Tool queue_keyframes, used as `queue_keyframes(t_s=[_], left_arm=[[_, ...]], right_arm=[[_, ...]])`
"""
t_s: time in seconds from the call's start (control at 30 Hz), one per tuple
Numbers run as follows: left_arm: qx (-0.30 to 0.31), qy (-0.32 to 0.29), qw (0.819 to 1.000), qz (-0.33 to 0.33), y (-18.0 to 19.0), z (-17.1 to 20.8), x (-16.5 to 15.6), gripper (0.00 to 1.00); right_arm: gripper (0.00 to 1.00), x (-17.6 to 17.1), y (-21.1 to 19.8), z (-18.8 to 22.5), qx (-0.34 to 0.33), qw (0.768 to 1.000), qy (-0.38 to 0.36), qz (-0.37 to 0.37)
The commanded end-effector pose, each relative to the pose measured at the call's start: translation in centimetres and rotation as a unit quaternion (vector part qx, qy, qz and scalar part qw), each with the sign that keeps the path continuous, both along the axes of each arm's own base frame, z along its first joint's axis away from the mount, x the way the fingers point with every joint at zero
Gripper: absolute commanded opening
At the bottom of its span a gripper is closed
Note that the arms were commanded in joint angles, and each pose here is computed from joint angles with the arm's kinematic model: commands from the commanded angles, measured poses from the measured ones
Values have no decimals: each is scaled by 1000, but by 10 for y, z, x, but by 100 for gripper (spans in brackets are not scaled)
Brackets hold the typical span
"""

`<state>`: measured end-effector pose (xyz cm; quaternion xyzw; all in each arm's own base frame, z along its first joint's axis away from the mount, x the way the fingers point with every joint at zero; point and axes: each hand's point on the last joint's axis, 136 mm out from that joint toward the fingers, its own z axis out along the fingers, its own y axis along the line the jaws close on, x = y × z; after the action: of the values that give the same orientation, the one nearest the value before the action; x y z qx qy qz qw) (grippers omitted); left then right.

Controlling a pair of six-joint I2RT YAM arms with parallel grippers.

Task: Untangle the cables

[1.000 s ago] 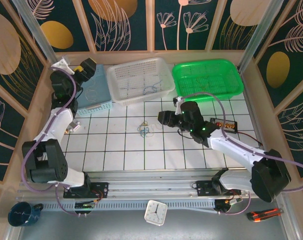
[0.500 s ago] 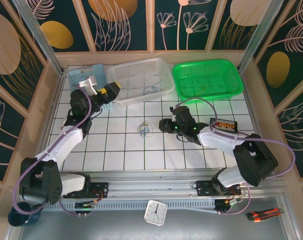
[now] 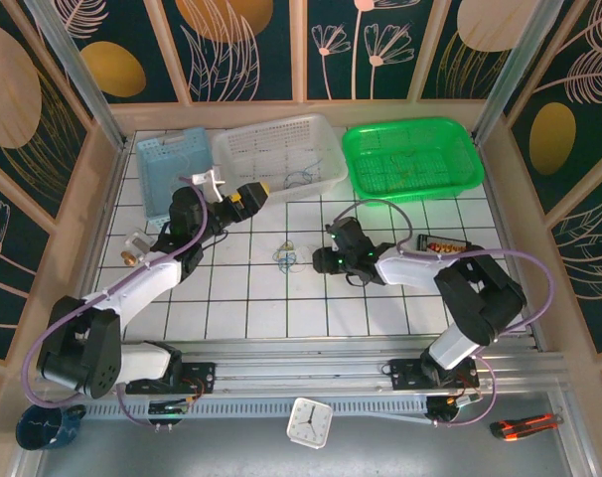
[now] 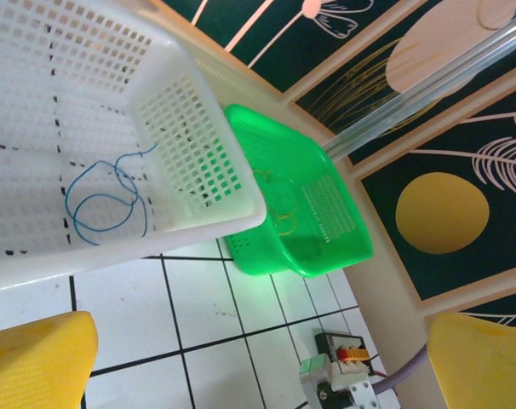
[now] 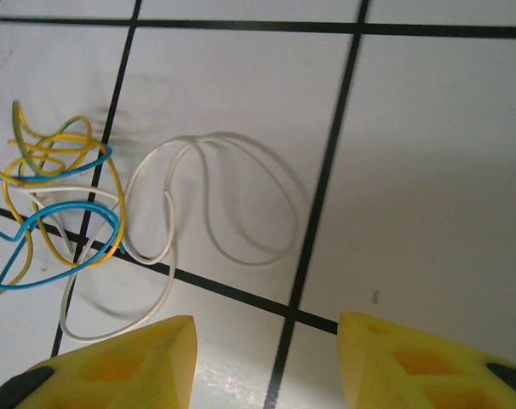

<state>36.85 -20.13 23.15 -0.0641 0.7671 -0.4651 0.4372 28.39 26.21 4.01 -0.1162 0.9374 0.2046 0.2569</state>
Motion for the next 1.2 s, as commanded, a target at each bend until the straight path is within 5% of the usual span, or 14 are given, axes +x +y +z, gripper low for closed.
queue_keyframes(t_s=[0.0, 0.67, 0.93, 1.17], left_arm=[[-16, -20, 1000, 7, 0, 13, 3, 99], [-23, -21, 999, 9, 0, 16, 3, 99], [-23, -23, 999, 7, 0, 17, 2, 99], [-23, -25, 999, 6, -1, 18, 3, 99]], right_arm=[[46, 7, 3, 0, -65, 997, -34, 35], [39, 31, 23, -22, -135, 986, -49, 83], [0, 22, 17, -24, -126, 987, -35, 93], [0, 11, 9, 13, -89, 991, -53, 81]])
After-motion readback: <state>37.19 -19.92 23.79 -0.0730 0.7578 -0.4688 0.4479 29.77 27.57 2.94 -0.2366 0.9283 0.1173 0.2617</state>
